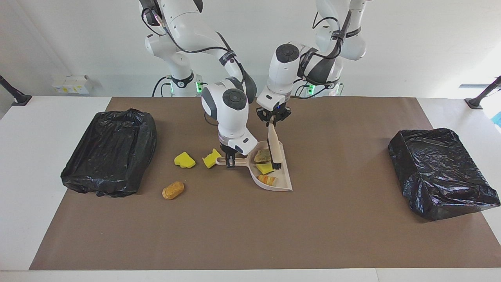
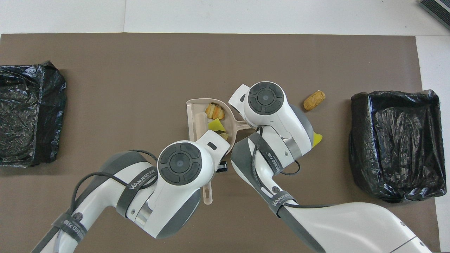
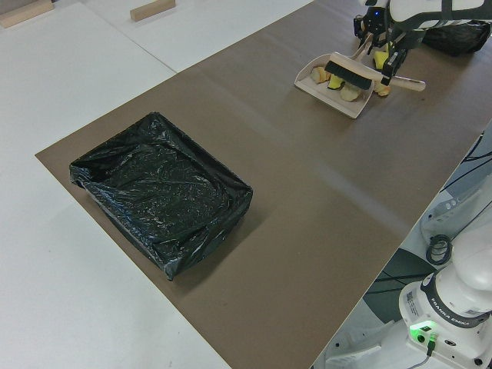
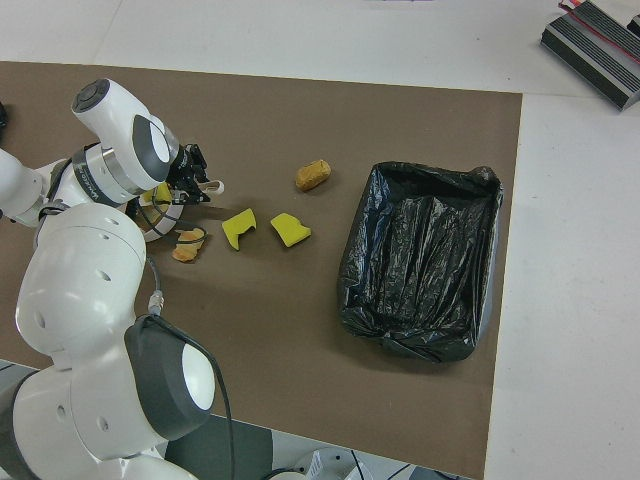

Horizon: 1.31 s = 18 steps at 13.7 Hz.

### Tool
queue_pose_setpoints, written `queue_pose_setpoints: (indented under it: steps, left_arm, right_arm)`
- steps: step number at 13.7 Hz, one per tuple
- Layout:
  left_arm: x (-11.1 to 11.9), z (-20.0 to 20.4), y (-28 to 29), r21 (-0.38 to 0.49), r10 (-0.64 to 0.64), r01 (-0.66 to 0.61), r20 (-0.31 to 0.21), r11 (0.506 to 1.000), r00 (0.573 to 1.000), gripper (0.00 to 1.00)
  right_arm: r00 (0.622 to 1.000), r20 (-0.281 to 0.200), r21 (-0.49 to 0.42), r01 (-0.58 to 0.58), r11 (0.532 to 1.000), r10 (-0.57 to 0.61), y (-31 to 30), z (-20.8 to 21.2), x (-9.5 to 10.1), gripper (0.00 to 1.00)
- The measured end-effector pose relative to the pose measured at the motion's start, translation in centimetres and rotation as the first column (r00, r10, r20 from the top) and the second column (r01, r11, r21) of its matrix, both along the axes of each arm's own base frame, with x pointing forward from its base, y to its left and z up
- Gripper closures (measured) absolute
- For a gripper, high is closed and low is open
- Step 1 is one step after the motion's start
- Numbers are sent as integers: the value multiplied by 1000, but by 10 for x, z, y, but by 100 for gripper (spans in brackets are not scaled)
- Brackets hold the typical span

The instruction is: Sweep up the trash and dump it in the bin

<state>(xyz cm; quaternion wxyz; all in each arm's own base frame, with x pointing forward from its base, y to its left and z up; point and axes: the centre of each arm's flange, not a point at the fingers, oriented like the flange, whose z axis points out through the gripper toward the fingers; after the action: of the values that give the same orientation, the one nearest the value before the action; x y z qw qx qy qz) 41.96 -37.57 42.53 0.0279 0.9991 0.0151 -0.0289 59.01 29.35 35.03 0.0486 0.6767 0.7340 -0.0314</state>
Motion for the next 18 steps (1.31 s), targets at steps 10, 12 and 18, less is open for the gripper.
queue_pose_setpoints:
  steps: [10, 12, 18]
  left_arm:
    - [34, 8, 71, 99, 27, -23, -40, 995, 999, 74]
    - [25, 4, 69, 105, 15, -10, -49, 994, 999, 74]
    - [-69, -23, 47, 108, -58, 62, -37, 992, 998, 74]
  right_arm:
    - [986, 0, 55, 164, 985, -164, -78, 47, 24, 68]
    - [971, -34, 61, 238, 969, -236, -115, 81, 25, 68]
    - [909, -77, 67, 415, 907, -410, -294, 190, 13, 68]
